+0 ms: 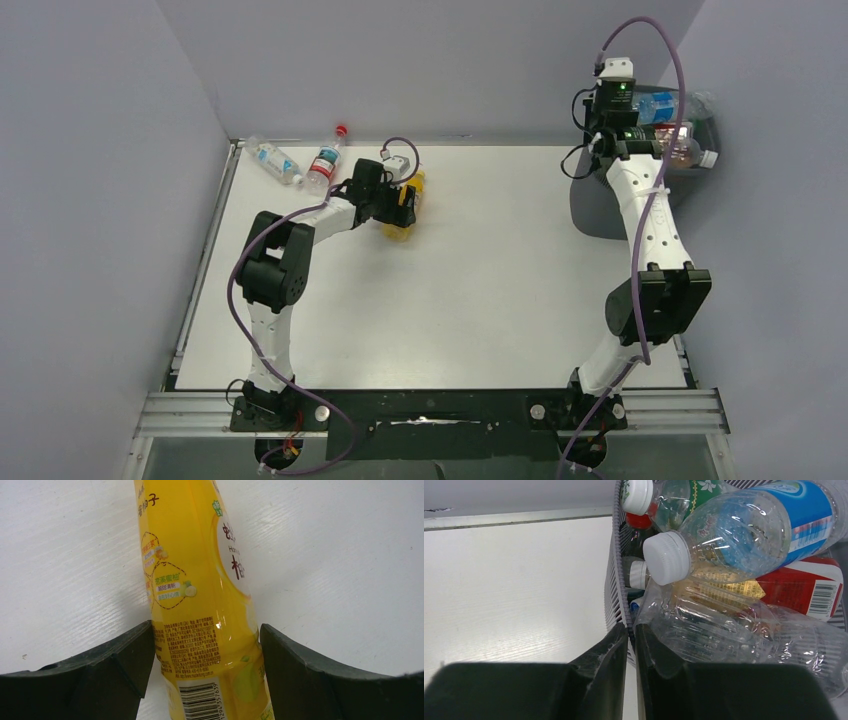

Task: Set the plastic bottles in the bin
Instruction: Adjust the trash bin at the center of the board.

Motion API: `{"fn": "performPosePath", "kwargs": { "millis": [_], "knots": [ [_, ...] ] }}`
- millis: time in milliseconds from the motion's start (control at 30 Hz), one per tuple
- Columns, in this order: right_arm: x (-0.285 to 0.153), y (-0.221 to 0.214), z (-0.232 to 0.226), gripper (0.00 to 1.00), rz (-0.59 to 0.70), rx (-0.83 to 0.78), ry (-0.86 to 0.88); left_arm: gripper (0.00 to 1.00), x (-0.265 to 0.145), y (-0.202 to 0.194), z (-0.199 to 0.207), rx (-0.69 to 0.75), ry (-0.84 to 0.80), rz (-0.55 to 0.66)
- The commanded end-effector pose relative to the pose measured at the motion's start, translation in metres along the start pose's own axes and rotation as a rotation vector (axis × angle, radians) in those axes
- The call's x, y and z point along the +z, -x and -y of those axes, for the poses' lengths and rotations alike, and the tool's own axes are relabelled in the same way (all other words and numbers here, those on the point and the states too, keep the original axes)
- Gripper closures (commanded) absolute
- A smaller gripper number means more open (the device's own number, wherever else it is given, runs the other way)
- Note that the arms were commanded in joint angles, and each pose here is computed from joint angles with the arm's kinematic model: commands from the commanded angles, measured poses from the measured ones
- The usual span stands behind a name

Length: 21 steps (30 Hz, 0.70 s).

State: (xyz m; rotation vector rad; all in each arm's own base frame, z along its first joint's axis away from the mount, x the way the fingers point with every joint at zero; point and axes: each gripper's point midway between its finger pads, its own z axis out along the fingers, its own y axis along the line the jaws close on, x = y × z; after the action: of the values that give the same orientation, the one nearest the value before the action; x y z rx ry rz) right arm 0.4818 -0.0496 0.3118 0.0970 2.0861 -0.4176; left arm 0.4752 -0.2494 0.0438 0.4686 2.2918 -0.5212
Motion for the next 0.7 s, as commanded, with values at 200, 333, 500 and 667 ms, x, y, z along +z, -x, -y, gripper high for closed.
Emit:
{"fn": "performPosePath", "kwargs": {
  "millis": [200, 333, 500, 667],
  "knots": [
    [-0.009, 0.006, -0.014, 0.95, -0.003, 0.022, 0.1, 0.28, -0.02, 0.044, 0.016, 0.025, -0.031, 0.106],
    [-0.017, 0.011, -0.016, 0.97, 0.01, 0.036, 0.128, 0.28, -0.022, 0.045, 0.016, 0.024, -0.03, 0.107],
    [-0.027, 0.011, -0.018, 0.97, 0.01, 0.048, 0.155, 0.28, -0.024, 0.046, 0.019, 0.026, -0.033, 0.11],
    [-0.039, 0.01, -0.019, 0.97, 0.012, 0.063, 0.177, 0.28, -0.025, 0.047, 0.023, 0.029, -0.036, 0.112]
  ]
}}
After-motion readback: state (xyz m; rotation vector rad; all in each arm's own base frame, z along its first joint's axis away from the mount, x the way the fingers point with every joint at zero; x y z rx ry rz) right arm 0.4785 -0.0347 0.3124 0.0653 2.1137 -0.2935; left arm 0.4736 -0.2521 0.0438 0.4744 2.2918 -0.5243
